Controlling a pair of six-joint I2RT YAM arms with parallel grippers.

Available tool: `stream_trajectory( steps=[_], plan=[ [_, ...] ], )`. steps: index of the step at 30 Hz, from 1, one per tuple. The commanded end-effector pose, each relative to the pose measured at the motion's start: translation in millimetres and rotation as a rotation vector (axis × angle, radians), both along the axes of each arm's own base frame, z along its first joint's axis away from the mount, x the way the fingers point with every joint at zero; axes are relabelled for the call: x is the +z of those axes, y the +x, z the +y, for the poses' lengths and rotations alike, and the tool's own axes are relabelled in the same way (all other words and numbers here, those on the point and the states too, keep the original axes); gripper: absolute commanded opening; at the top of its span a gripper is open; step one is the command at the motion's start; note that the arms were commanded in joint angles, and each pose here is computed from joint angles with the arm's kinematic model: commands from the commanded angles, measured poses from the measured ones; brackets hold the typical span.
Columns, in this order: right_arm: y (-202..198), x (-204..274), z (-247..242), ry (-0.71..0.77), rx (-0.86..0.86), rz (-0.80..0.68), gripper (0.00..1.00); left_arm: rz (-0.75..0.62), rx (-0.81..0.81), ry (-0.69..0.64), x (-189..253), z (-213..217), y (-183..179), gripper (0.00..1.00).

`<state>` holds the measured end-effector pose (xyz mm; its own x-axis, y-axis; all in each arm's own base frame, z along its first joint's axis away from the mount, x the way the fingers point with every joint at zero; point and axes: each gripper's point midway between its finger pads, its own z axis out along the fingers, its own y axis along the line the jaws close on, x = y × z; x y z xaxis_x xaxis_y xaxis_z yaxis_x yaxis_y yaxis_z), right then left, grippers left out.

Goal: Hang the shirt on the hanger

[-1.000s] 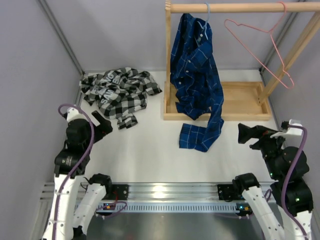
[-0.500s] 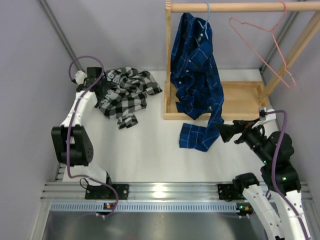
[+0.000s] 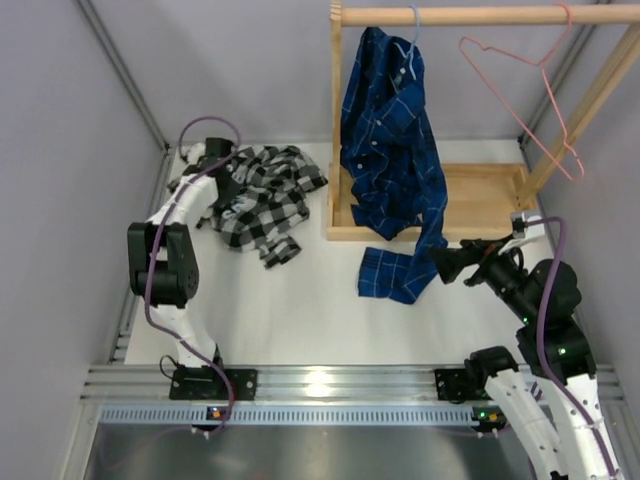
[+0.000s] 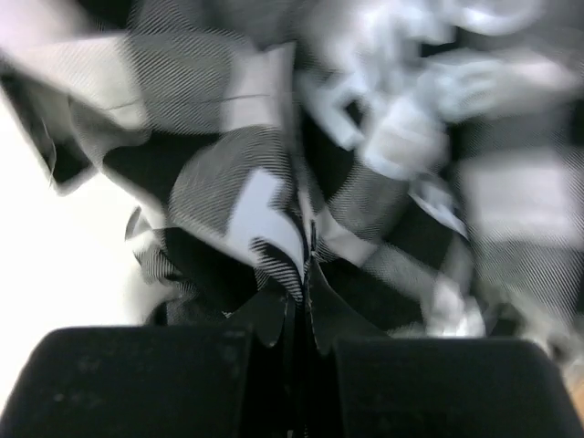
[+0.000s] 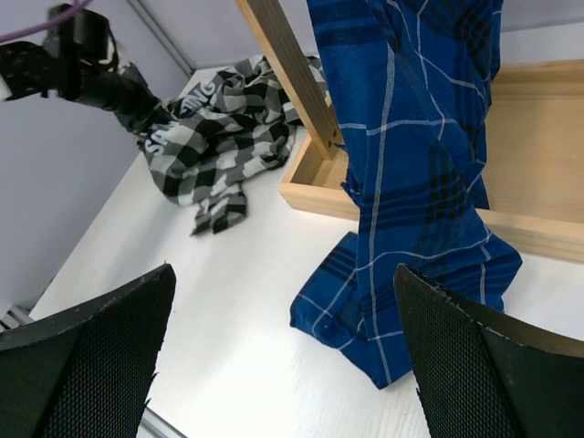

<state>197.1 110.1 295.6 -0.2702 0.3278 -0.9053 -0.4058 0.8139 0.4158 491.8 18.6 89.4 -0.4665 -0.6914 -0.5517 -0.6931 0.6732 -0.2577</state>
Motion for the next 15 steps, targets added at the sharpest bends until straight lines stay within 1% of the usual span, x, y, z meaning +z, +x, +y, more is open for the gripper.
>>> stream_trajectory(
  steps=[1, 2, 3, 4, 5, 6, 7, 8, 9, 10, 11, 13, 14, 15],
  plan=[
    [8.5, 16.1, -3.7, 0.013, -0.029, -0.063, 1.00, -0.304, -0.242, 0.159, 133.0, -98.0, -38.9, 0.00],
    [10.1, 15.0, -5.4, 0.007, -0.039, -0.063, 0.99, -0.343, -0.308, 0.208, 142.5, -136.6, -83.8, 0.00],
    [12.4, 14.3, -8.3, 0.003, -0.059, -0.063, 0.99, -0.357, -0.342, 0.206, 140.7, -153.1, -105.9, 0.00],
    [13.5, 13.5, -9.8, -0.001, -0.068, -0.061, 1.00, -0.368, -0.383, 0.190, 136.2, -170.6, -129.2, 0.00],
    [14.1, 13.5, -10.1, -0.007, -0.069, -0.064, 0.99, -0.366, -0.403, 0.166, 120.8, -175.9, -160.5, 0.00],
    [15.3, 13.1, -10.8, -0.015, -0.072, -0.065, 0.99, -0.377, -0.484, 0.161, 112.8, -202.4, -189.6, 0.00],
    [16.7, 12.0, -10.7, -0.027, -0.069, -0.063, 0.99, -0.375, -0.530, 0.143, 103.8, -212.4, -209.2, 0.00],
    [17.5, 11.6, -10.6, -0.035, -0.067, -0.062, 0.99, -0.376, -0.596, 0.100, 95.1, -232.2, -235.9, 0.00],
    [18.6, 10.2, -9.1, -0.049, -0.055, -0.057, 0.99, -0.353, -0.636, 0.079, 78.6, -229.7, -257.4, 0.00],
    [19.3, 9.2, -7.6, -0.053, -0.047, -0.053, 0.99, -0.348, -0.671, 0.050, 72.2, -235.4, -272.2, 0.00],
    [19.2, 10.3, -7.1, -0.055, -0.042, -0.053, 0.99, -0.346, -0.737, -0.005, 66.4, -251.2, -297.8, 0.00],
    [21.4, 7.4, -3.7, -0.061, -0.023, -0.039, 0.99, -0.332, -0.826, -0.058, 53.4, -262.3, -329.7, 0.00],
    [21.0, 6.2, -0.2, -0.062, -0.001, -0.034, 0.99, -0.338, -0.945, -0.070, 51.7, -279.7, -359.3, 0.00],
    [23.3, 5.2, 3.9, -0.060, 0.020, -0.030, 0.99, -0.337, -1.020, -0.044, 44.0, -288.6, -372.9, 0.00]
  ],
)
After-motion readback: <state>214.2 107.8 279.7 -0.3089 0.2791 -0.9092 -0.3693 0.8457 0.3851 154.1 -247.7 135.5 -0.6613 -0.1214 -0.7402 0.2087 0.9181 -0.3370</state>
